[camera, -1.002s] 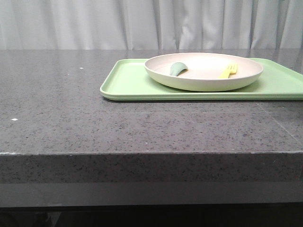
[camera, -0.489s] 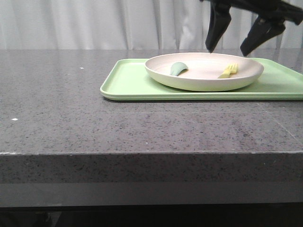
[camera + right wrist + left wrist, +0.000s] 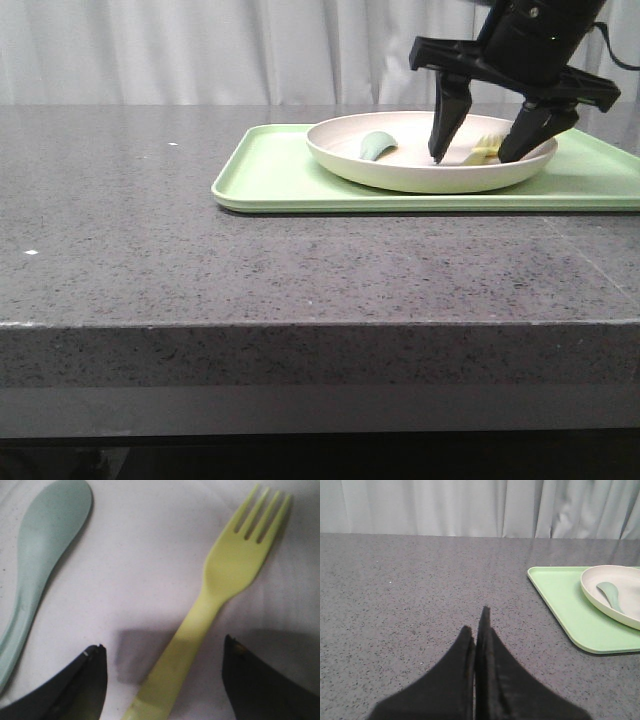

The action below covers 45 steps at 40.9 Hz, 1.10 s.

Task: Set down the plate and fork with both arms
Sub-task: 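Lower the right gripper and grasp the yellow fork handle, then lift the fork and carry it beside the plate onto the tray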

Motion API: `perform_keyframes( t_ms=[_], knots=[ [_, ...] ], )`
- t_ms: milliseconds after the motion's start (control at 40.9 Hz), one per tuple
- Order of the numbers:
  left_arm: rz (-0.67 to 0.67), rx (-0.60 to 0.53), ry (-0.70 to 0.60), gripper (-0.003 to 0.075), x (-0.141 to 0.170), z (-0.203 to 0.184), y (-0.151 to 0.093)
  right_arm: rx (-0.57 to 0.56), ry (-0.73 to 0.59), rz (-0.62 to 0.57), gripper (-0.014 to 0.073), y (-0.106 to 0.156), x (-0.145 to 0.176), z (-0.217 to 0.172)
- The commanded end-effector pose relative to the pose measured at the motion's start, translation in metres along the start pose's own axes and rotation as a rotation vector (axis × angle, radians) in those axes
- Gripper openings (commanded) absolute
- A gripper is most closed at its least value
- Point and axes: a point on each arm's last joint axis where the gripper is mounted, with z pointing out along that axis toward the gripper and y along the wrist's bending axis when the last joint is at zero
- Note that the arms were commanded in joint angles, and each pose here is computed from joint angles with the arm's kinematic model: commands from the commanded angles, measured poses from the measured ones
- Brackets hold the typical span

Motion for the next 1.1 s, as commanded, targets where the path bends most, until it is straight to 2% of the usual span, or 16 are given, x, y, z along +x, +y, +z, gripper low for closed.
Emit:
perform_keyframes(
  t_ms=[0,220,293,489,611,758,1076],
  knots=[
    [-0.015,0.009,-0.104,-0.0018,-0.016,-0.002,-0.001,-0.042,-0.116,0.003,0.0510,0.007,-0.015,-0.023],
    [-0.015,0.009,-0.104,-0.0018,-0.016,-0.002,-0.001,-0.040,-0.106,0.004,0.0494,0.006,-0.015,-0.021],
    [-0.015,0.009,-0.104,-0.0018,-0.016,-0.002,-0.001,-0.039,-0.103,0.004,0.0434,0.006,-0.014,-0.021],
    [-0.015,0.009,-0.104,-0.0018,-0.016,-0.002,-0.001,-0.040,-0.106,0.004,0.0181,0.006,-0.015,-0.022],
    [-0.015,0.009,-0.104,-0.0018,-0.016,-0.002,-0.001,-0.045,-0.126,0.003,0.0095,0.008,-0.017,-0.024],
    [-0.015,0.009,-0.104,-0.0018,-0.016,-0.002,-0.001,-0.054,-0.148,-0.001,0.0056,0.010,-0.023,-0.030],
    [-0.015,0.009,-0.104,-0.0018,-0.016,-0.002,-0.001,-0.072,-0.200,-0.023,0.0056,0.020,-0.042,-0.057]
  ],
)
